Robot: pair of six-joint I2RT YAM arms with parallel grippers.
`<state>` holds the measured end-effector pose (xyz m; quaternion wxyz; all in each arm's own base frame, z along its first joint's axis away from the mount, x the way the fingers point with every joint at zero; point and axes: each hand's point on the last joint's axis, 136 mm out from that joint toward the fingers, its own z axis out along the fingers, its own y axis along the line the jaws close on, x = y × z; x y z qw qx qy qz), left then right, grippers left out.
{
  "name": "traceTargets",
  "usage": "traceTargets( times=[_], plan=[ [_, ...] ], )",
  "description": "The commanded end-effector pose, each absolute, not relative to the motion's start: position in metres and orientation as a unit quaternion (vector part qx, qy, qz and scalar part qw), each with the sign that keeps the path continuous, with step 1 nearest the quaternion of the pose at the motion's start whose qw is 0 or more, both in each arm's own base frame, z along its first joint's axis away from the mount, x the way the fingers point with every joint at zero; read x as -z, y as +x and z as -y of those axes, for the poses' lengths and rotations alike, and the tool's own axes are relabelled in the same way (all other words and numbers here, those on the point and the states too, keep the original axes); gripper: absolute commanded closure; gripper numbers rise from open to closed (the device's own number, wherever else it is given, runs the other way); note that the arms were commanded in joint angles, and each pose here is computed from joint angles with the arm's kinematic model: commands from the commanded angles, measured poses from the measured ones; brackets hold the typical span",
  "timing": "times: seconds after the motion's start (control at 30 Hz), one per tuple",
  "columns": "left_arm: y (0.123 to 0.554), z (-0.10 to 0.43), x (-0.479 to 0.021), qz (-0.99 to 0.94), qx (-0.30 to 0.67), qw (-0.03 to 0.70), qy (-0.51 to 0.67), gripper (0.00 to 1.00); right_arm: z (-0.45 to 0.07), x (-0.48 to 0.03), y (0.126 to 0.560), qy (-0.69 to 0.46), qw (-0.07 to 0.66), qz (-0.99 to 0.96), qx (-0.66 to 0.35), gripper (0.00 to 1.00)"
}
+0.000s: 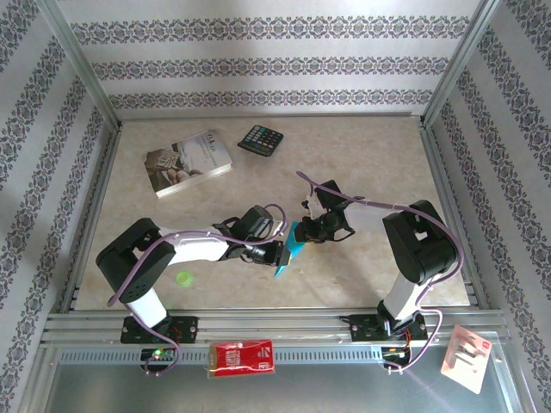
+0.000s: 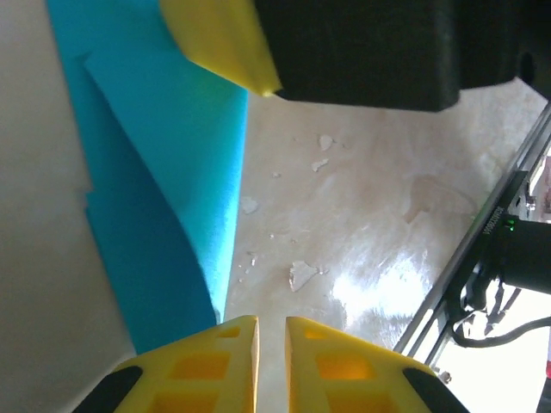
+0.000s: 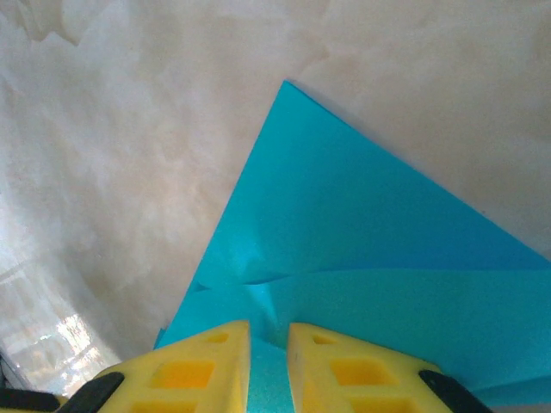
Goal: Fold a paper plane with a square sheet of paper (pick it up from the middle)
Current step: Fold the wing for the fifth time at the center of the table.
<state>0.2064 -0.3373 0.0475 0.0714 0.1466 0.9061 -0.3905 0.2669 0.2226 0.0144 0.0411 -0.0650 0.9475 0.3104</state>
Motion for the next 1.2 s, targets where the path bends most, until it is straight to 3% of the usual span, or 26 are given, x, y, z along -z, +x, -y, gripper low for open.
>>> traceTargets(
  times=[0.0,0.6,1.17],
  plan=[
    [0.191,0.338,-0.048,-0.903,0.398,0.05,0.152,0.85,-0.207,0.01,0.254,-0.052,0.009,-0.96,-0.273,0.76],
    [0.18,0.337,-0.043,-0.912,0.361,0.051,0.19,0.8,-0.207,0.011,0.254,-0.052,0.007,-0.961,-0.272,0.76],
    [0.194,0.328,-0.03,-0.922,0.347,0.05,0.163,0.86,-0.207,0.012,0.253,-0.051,0.005,-0.961,-0.273,0.76]
  ],
)
